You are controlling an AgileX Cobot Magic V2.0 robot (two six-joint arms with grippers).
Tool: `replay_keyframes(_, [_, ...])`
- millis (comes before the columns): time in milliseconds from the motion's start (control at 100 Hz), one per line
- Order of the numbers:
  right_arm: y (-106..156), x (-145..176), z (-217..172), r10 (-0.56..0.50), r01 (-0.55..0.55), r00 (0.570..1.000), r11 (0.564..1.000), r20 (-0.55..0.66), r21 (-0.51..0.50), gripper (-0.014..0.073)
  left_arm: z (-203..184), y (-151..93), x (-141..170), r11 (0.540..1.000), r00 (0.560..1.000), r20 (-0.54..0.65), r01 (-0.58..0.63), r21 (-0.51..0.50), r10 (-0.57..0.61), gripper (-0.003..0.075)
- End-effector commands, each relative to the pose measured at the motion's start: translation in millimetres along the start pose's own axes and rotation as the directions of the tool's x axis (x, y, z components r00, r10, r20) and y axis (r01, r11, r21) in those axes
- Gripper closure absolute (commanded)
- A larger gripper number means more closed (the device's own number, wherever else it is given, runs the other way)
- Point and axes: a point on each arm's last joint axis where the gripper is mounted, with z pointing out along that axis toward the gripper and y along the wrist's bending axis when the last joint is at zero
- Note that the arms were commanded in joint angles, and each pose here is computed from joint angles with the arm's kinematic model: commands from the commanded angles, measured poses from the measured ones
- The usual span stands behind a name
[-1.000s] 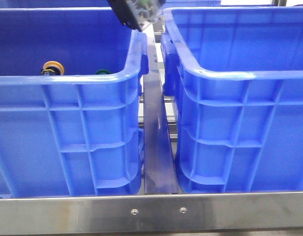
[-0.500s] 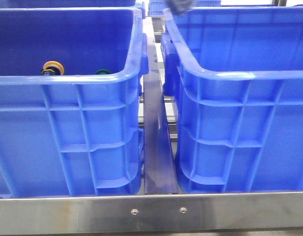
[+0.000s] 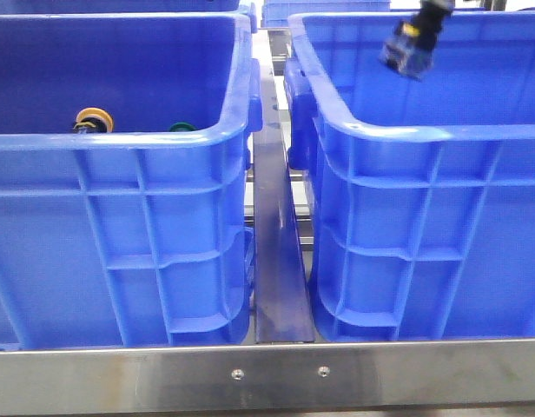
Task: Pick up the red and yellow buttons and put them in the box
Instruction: 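Lower the red button into the empty crate and open the right gripper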
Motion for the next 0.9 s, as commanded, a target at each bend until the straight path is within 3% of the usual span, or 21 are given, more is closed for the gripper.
replay_keyframes(0, [-8.4,-14.1,0.7,-0.059,0.053,0.995,0.995,0.083,0.083,0.0432,-15.2,-4.1,-11.6,1.000,0.996,0.092,-0.001,-0.009,0.002,0.0146])
replay_keyframes(390, [-47.4,12.5,62.4,-0.117,0.097,0.992,0.939,0.041,0.329,0.0432,-15.2,-4.1,-11.6,1.000,0.996,0.092,-0.001,-0.009,0.002,0.0146])
replay_keyframes(720, [-55.1,13.7,89.4,-0.083,0.071,0.996,0.943,0.024,0.326,0.0432,-15.4,-3.1,-13.2,1.000,0.994,0.110,0.000,-0.019,0.002,0.0156])
replay_keyframes(810, [-56.2,13.5,89.4,-0.083,0.070,0.996,0.940,0.027,0.334,0.0391,-15.4,-3.1,-13.2,1.000,0.994,0.110,0.000,-0.019,0.002,0.0156])
replay_keyframes(890, [-56.3,13.5,89.3,-0.084,0.070,0.996,0.940,0.027,0.334,0.0262,-15.4,-3.1,-13.2,1.000,0.994,0.110,0.000,-0.019,0.002,0.0156])
